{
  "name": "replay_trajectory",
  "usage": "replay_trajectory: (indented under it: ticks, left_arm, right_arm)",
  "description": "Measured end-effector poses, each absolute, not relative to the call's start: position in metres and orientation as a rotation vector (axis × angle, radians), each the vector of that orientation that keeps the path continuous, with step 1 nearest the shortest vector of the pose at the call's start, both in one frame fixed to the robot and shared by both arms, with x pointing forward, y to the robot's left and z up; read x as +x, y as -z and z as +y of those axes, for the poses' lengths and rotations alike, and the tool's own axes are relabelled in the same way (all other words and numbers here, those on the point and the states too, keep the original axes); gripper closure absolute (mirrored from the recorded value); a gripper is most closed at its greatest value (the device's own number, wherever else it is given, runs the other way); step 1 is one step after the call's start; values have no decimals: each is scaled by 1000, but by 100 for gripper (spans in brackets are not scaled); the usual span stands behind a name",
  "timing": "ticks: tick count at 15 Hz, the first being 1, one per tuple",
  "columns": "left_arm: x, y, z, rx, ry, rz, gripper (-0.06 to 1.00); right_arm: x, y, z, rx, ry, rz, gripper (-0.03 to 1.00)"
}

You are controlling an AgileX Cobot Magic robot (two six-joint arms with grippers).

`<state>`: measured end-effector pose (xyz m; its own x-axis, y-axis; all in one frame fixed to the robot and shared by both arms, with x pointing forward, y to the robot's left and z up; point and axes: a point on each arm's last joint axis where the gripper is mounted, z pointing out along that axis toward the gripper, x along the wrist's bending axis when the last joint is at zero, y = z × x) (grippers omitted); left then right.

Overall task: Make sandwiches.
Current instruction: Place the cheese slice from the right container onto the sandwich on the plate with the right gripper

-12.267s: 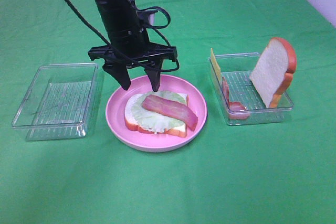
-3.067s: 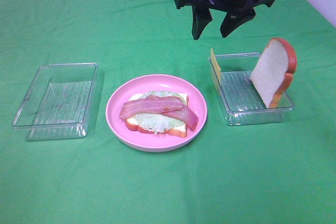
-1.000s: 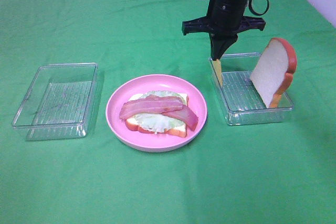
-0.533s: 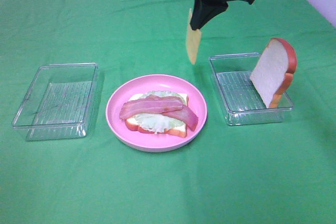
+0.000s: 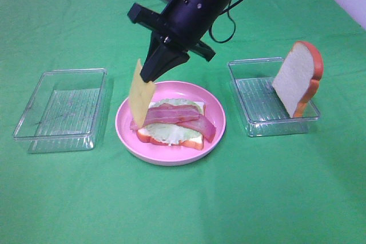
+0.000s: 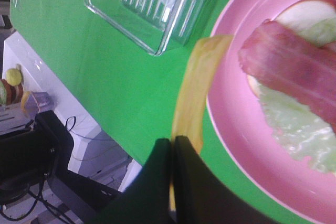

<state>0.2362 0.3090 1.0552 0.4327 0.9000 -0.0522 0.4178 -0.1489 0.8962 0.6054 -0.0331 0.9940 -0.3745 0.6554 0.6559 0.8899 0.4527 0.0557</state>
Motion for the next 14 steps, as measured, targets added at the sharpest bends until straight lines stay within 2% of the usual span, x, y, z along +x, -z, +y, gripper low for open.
replay_trajectory:
  ticks: [2, 8, 10, 13, 14]
  left_arm:
    - [236, -1055, 309, 1751, -646, 1141, 32]
    - [236, -1055, 309, 1751, -646, 1141, 32]
    - [236, -1055, 309, 1751, -646, 1141, 32]
    - [236, -1055, 309, 1751, -646, 1141, 32]
    - [236, -1055, 309, 1751, -646, 1141, 32]
  right_arm:
    - [602, -979, -20, -1282, 542, -2158, 97]
    - [612, -941, -32, -1478, 315, -2251, 97]
    - [614, -938, -36, -1520, 273, -2290, 97]
    - [620, -934, -47, -1664, 185, -2352, 85]
    - [621, -933, -48, -1685, 178, -2354, 73]
